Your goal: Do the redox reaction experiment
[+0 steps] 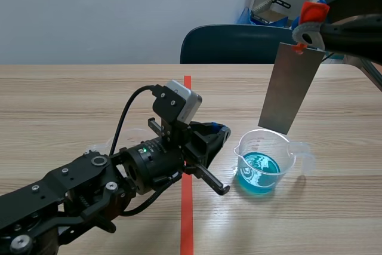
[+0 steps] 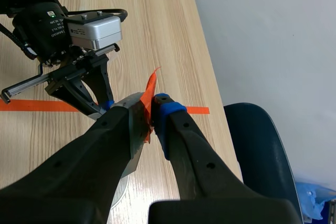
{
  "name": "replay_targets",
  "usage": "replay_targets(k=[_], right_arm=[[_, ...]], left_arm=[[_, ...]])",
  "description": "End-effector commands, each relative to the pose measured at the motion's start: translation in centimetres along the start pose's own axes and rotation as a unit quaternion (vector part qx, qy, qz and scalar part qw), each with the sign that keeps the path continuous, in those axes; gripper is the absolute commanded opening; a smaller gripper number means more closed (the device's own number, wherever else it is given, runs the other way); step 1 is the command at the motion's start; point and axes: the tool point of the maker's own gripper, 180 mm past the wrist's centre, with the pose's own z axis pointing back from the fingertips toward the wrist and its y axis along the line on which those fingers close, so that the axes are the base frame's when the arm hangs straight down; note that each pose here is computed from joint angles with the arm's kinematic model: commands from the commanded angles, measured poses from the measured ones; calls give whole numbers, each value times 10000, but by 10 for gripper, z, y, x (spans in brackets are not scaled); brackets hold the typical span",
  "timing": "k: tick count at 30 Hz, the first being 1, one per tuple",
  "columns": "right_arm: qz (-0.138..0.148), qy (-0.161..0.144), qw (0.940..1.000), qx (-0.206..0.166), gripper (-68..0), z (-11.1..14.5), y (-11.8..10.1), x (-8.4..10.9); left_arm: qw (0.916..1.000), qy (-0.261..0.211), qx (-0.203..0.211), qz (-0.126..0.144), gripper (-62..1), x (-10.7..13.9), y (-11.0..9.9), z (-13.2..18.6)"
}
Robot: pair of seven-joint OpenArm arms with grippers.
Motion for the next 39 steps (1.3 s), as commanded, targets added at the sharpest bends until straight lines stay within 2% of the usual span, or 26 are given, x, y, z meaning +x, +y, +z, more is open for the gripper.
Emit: replay_targets(k=[1, 19, 22, 28, 30, 32, 36, 39], right_arm=[[52, -144, 9999, -8, -669, 0, -3, 9], [77, -118, 9999, 0, -669, 0, -2, 8], [78, -121, 9999, 1, -669, 0, -2, 8], [78, -134, 9999, 1, -669, 0, -2, 8], [78, -134, 9999, 1, -669, 0, -2, 8], [78, -134, 9999, 1, -669, 0, -2, 8], [78, -134, 9999, 1, -669, 0, -2, 8], [78, -134, 9999, 1, -669, 0, -2, 8]], left_arm=[[9996, -266, -75, 20, -584, 17, -7, -7], [9996, -284, -82, 38, -584, 18, -9, -8], [9996, -255, -72, 49, -584, 16, -6, 0], [9994, -189, -219, -181, -576, 18, -11, 34], [9992, -108, -292, -234, -528, 16, -16, 48], [9990, 11, -361, -274, -453, 12, -21, 64], [9986, 160, -429, -260, -340, 7, -34, 86], [9989, 120, -382, -249, -241, 9, -42, 98]])
